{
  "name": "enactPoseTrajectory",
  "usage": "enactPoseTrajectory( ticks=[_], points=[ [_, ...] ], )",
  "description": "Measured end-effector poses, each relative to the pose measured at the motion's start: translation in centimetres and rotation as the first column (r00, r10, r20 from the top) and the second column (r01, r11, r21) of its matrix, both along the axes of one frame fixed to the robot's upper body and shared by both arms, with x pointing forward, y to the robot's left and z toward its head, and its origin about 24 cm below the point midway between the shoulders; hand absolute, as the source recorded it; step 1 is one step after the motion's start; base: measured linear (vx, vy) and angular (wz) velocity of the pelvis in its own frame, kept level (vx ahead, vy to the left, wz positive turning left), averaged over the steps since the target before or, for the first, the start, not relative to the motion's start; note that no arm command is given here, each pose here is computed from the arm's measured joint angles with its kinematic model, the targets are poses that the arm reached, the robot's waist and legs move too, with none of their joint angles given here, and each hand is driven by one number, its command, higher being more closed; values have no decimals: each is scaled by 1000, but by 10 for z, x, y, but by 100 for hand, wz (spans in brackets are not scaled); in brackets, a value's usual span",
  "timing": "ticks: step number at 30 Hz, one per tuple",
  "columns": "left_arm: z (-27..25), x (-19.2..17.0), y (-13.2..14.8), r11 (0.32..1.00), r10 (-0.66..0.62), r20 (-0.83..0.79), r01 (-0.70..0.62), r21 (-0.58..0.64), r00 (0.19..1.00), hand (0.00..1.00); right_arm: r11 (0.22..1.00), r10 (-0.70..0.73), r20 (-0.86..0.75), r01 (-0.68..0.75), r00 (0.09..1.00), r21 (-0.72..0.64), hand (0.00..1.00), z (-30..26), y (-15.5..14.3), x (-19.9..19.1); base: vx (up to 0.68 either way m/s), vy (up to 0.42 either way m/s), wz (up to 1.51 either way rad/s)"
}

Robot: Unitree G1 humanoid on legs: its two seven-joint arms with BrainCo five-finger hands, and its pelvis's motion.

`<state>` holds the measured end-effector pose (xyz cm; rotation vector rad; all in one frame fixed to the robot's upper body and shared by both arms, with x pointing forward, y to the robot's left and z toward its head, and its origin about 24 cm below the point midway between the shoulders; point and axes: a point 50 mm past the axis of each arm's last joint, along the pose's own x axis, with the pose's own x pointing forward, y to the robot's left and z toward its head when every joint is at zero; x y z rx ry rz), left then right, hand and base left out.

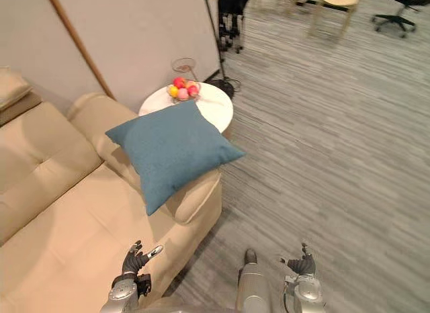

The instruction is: Pick up cushions and gather them together orderly.

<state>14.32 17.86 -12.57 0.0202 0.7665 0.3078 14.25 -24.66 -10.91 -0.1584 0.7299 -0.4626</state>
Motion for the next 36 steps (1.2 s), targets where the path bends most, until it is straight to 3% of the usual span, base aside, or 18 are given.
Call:
enactPoseTrajectory(
  ticks=[8, 15, 21, 27, 30, 32, 36],
  points=[
    [3, 7, -7, 1000, 3, 28, -2, -23, 1000, 0, 996, -60, 61, 55, 996, 75, 0, 2, 14, 2, 247, -255, 115],
    [3, 5, 8, 999, -35, 9, 35, 33, 999, 0, 992, -110, 10, 109, 994, 58, 0, -4, -2, -3, 91, 23, 68],
    [-6, -20, 20, 998, -12, -67, 16, 55, 998, 0, 992, -120, -19, 121, 993, 37, 0, -7, -8, -3, -44, 59, -17],
    [-1, -9, 24, 994, -61, -42, 64, 84, 997, 0, 992, -123, -29, 123, 992, -7, 0, -4, -21, -12, -84, 7, 46],
    [10, 10, 37, 988, -80, 14, 78, 134, 997, 0, 993, -117, 21, 118, 993, -24, 0, 5, -24, -6, -31, -127, 74],
    [17, 23, 30, 988, -95, 63, 86, 126, 993, 0, 985, -139, 112, 149, 984, -89, 0, 27, -45, 2, 102, -178, 54],
    [28, 32, 30, 988, -93, 127, 76, 132, 988, 0, 975, -89, 226, 131, 970, -178, 0, 57, -61, 19, 144, -81, -5]
  ],
)
